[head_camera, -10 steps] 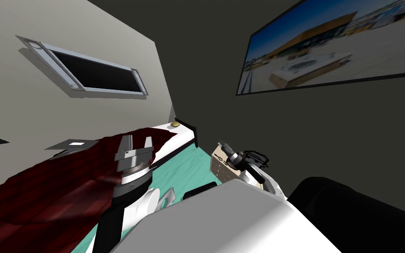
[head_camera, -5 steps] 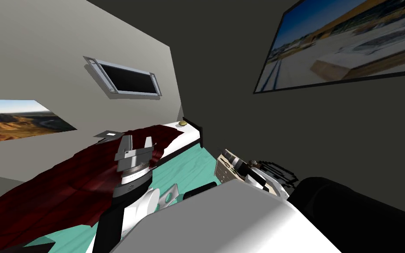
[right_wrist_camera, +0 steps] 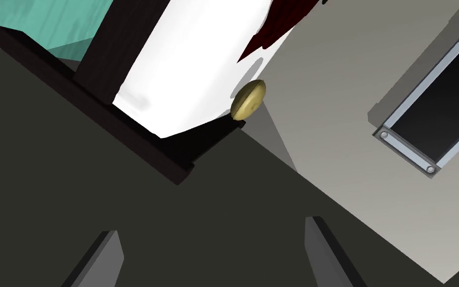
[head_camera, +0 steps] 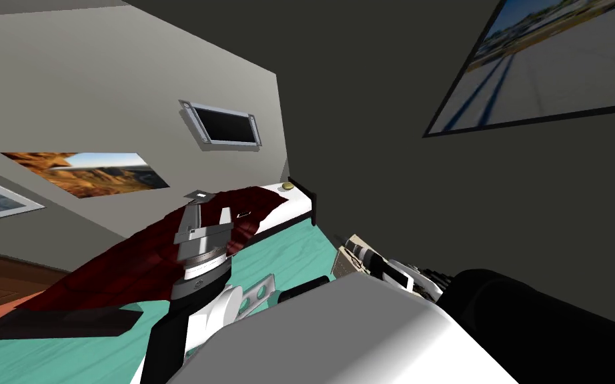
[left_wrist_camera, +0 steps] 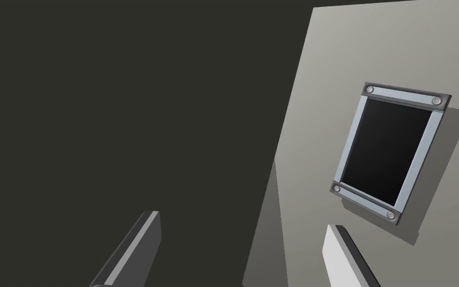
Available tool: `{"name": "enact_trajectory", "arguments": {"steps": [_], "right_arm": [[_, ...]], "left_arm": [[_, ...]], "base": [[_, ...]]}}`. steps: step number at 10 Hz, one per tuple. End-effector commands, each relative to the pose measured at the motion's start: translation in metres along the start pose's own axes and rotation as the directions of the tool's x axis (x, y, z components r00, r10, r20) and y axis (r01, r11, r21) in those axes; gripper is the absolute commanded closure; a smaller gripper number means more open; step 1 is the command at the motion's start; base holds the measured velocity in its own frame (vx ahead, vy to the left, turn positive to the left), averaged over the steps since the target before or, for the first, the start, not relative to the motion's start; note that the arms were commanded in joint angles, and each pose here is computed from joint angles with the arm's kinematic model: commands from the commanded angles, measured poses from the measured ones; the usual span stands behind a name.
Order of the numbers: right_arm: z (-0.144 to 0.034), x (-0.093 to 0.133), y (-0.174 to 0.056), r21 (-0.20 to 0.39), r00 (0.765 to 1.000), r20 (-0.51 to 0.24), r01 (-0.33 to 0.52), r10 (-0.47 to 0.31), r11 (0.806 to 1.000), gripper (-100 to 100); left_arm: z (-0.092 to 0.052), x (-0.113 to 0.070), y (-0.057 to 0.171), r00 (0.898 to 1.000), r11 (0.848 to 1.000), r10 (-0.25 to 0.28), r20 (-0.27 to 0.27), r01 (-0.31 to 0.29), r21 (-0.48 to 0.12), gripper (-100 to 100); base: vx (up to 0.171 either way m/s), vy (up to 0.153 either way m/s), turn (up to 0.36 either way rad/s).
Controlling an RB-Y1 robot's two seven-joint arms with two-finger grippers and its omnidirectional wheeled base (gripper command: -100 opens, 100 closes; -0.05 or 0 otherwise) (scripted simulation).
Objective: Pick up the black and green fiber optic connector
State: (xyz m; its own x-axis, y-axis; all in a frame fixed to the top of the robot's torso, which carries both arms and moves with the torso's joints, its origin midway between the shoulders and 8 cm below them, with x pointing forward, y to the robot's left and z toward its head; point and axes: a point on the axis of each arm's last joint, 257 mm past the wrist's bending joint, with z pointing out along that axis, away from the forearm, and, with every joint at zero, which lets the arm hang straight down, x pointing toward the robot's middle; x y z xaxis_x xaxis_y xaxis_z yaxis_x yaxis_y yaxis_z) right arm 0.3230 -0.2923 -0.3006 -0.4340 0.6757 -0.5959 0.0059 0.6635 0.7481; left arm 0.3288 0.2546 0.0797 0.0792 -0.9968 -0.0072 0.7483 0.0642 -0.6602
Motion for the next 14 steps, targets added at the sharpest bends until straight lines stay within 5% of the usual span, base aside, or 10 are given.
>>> {"name": "enact_trajectory", "arguments": {"steps": [1,3,5,10,12,14], "right_arm": [[-0.004,0.009,-0.022,0.045,1.0,-0.025,0.018,-0.017,0.999,-100],[-0.017,0.025,-0.053,0.118,0.996,-0.075,0.052,-0.043,0.992,-100],[-0.049,0.055,-0.109,0.239,0.98,-0.18,0.126,-0.083,0.963,-100],[-0.095,0.087,-0.168,0.357,0.951,-0.292,0.208,-0.102,0.911,-100],[-0.14,0.118,-0.208,0.427,0.912,-0.398,0.285,-0.105,0.858,-100],[-0.144,0.118,-0.213,0.436,0.91,-0.401,0.288,-0.103,0.852,-100]], "left_arm": [[0.0,0.0,0.0,1.0,1.0,0.0,0.0,0.0,0.0,0],[0.0,0.0,0.0,1.0,1.0,0.0,0.0,0.0,0.0,0],[0.0,0.0,0.0,1.0,1.0,0.0,0.0,0.0,0.0,0],[0.0,0.0,0.0,1.0,1.0,0.0,0.0,0.0,0.0,0],[0.0,0.0,0.0,1.0,1.0,0.0,0.0,0.0,0.0,0],[0.0,0.0,0.0,1.0,1.0,0.0,0.0,0.0,0.0,0]], "base": [[0.041,-0.031,0.208],[0.044,-0.024,0.254],[0.065,-0.05,0.329],[0.036,-0.036,0.228],[0.026,-0.041,0.339],[0.015,-0.035,0.057]]}}
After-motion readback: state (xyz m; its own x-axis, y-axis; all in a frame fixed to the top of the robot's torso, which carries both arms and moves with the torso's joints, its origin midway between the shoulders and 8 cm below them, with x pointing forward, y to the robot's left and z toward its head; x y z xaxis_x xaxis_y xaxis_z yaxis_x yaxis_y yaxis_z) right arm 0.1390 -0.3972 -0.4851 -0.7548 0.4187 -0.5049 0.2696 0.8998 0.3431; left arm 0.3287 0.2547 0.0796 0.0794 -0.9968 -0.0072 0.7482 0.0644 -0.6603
